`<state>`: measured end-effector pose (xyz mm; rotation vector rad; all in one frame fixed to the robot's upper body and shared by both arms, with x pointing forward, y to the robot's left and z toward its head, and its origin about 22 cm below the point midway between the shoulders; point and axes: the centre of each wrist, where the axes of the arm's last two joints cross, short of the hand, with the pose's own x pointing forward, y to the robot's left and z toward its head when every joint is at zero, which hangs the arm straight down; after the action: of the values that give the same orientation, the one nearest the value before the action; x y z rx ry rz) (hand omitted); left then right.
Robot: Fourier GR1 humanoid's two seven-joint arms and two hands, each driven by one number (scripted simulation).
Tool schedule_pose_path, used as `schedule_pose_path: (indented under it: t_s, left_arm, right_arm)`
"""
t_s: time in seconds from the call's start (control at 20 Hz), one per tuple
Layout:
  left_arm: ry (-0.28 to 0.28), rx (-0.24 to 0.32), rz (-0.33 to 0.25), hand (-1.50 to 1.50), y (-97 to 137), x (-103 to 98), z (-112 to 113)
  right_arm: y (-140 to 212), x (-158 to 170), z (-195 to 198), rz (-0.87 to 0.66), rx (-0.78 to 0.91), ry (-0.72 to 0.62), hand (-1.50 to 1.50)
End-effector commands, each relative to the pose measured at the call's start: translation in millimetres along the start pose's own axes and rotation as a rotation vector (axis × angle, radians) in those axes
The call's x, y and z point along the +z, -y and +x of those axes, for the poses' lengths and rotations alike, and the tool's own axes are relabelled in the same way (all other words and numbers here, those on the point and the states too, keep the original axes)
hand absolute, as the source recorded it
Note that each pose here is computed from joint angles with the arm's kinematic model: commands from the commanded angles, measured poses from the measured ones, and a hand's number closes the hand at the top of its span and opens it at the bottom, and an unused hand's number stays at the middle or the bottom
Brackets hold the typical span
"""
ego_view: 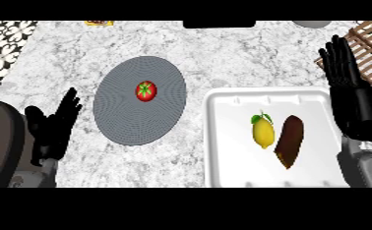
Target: Pick the lemon from the tray and place it in the tiered shelf
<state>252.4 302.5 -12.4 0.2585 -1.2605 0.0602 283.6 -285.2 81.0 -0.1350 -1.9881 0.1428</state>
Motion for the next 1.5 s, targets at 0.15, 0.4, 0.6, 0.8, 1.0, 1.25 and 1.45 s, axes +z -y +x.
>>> schedule_pose_path:
  t_s: [0.15,0.4,0.6,0.8,1.0,1.25,1.45]
  left_arm:
    - [-0.084,0.019,0.007,0.00,-3,3,-14]
    - [-0.155,0.065,-0.063,0.00,-8,15,-30]
    - [-0.165,0.069,-0.120,0.00,-1,7,-23]
    - [-0.162,0.073,-0.104,0.00,2,2,-29]
    - [-0.164,0.059,-0.116,0.00,-12,4,-15]
    - [-0.158,0.062,-0.143,0.00,-7,6,-24]
    - [-0.159,0.060,-0.142,0.00,1,-2,-14]
  right_arm:
    - [66,31,19,-0.196,0.278,-0.074,1.50]
    - [119,100,-21,-0.436,0.565,-0.575,1.50]
    - [99,139,-14,-0.407,0.459,-0.496,-1.50]
    - [96,139,37,-0.182,0.449,-0.472,-1.50]
    - [80,120,62,-0.048,0.459,-0.520,-1.50]
    - [45,111,105,0.051,0.498,-0.598,-1.50]
    - [23,88,121,0.043,0.582,-0.690,-1.50]
